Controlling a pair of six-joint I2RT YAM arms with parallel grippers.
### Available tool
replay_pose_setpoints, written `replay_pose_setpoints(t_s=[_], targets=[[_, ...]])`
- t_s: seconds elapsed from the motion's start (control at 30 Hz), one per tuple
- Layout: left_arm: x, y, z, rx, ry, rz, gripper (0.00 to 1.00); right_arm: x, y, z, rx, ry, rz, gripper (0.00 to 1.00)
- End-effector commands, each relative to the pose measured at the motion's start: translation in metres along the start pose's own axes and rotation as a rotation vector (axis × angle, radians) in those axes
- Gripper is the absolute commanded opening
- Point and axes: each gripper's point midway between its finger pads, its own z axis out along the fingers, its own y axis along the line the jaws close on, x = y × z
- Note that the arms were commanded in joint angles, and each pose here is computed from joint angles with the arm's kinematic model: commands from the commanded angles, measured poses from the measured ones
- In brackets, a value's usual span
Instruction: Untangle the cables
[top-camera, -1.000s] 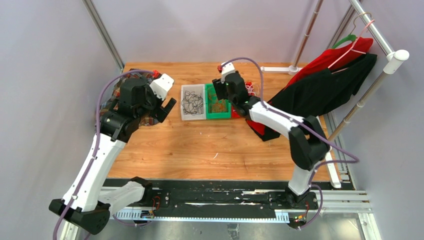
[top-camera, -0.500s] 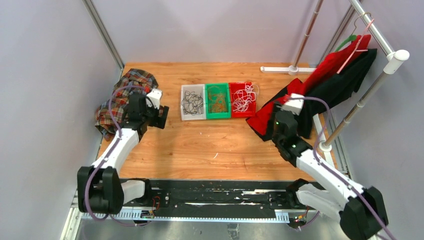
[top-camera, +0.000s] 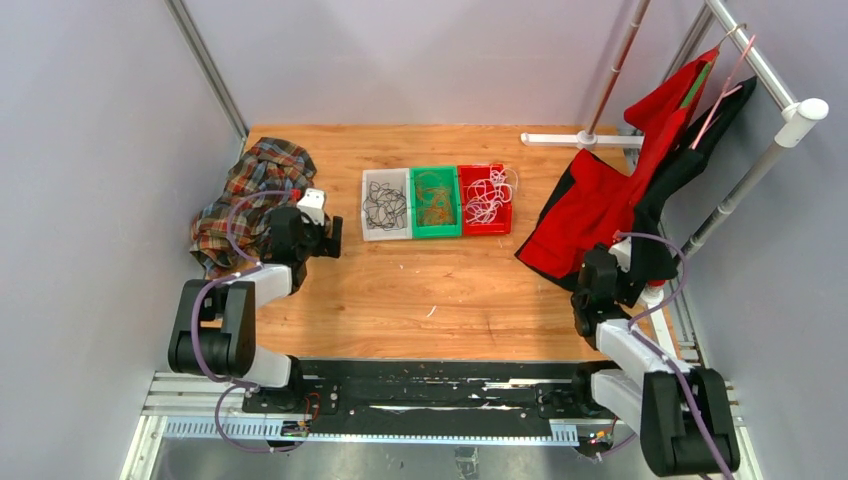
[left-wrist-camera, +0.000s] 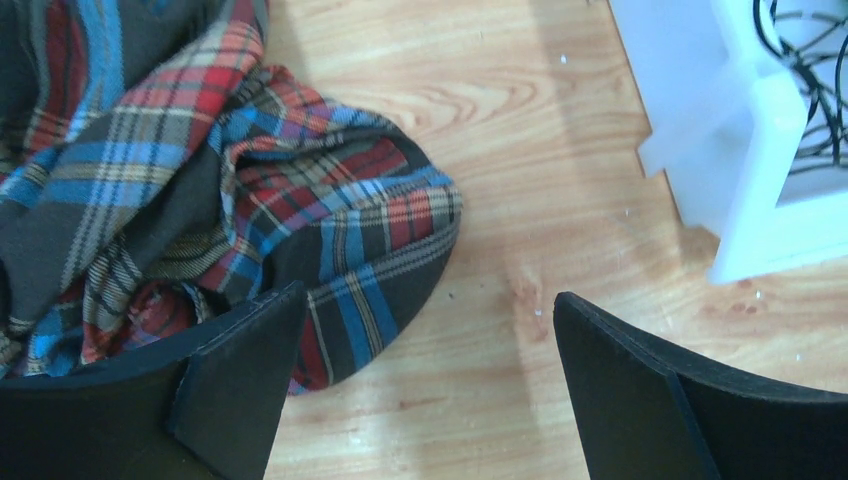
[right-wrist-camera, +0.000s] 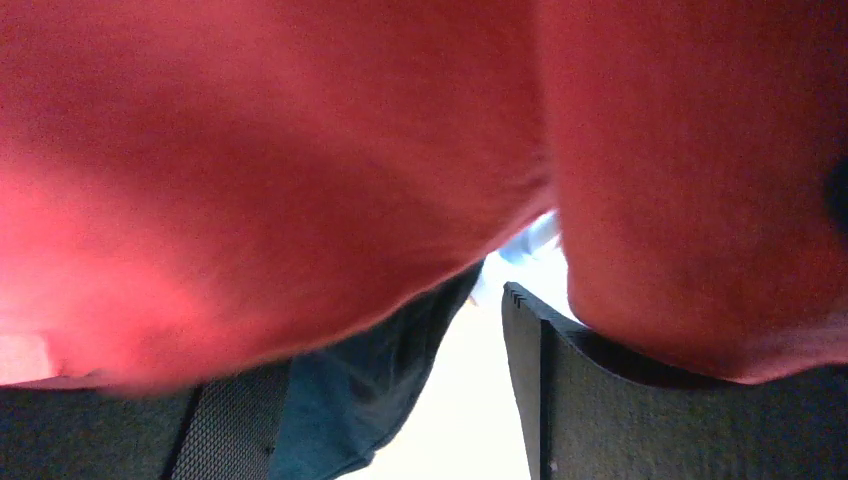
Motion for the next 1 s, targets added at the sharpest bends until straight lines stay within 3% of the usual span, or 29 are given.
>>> replay_pose_setpoints(t_s=[0.0,0.17,0.3,0.37,0.5,0.97], targets=[[-0.036,0.012,0.004,-0.056,-0.146,-0.03,0.98,-0.024,0.029,0.009,-0.122,-0.094,0.103,0.73],[-0.036,0.021,-0.008,-0.121,-0.205,-0.056,0.98,-0.015,0.05,0.015,-0.195,-0.108,0.087,0.73],[-0.039,0.022,-0.038,-0.158,-0.399,-0.047,0.98,-0.018,0.071,0.014,-0.276,-0.103,-0.002,0.74],[-0.037,0.018,-0.053,-0.16,-0.516,-0.051,0.98,-0.021,0.089,0.001,-0.368,-0.174,-0.073,0.74],[-0.03,0.012,-0.041,-0.124,-0.404,-0.021,0.98,-0.025,0.102,-0.007,-0.424,-0.285,-0.126,0.74],[-0.032,0.014,-0.036,-0.13,-0.402,-0.038,0.98,-0.015,0.114,0.001,-0.469,-0.229,-0.144,0.78]])
